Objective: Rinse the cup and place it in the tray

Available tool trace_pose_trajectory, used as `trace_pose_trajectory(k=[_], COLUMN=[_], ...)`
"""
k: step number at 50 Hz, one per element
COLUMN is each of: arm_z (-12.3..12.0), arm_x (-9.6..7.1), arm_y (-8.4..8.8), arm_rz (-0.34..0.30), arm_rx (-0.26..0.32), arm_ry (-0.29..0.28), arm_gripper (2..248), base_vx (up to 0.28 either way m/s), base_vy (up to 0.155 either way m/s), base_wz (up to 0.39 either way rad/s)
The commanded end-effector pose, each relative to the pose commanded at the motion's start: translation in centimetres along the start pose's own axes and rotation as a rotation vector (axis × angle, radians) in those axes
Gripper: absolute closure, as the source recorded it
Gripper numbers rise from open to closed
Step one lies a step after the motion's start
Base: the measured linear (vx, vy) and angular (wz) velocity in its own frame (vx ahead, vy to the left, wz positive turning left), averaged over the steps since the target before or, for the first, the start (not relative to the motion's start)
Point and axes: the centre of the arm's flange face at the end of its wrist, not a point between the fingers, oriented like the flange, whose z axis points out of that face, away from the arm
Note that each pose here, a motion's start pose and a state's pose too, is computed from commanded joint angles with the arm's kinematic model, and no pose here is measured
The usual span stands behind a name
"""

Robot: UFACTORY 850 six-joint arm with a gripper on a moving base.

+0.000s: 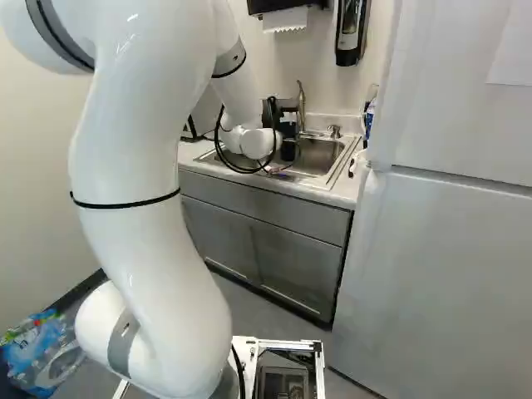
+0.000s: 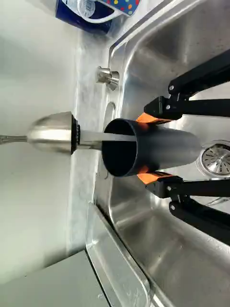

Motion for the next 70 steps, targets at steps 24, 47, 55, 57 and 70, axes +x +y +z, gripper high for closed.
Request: trace_pose_trajectory(k=[24,47,55,57,70], arm_z=[0.0,0.0,0.0,0.0,0.0], arm_x=[0.0,0.0,0.0,0.0,0.0], arm_y=[0.0,0.0,0.0,0.0,0.0], arm_rz=[0.0,0.0,0.0,0.0,0.0], arm_rx=[0.0,0.0,0.0,0.0,0.0], arm_ry=[0.0,0.0,0.0,0.0,0.0], arm_gripper=[131,131,131,131,131], base_vx=[0.0,0.0,0.0,0.0,0.0], base_vy=[0.0,0.0,0.0,0.0,0.0], base_wz=[0.0,0.0,0.0,0.0,0.0])
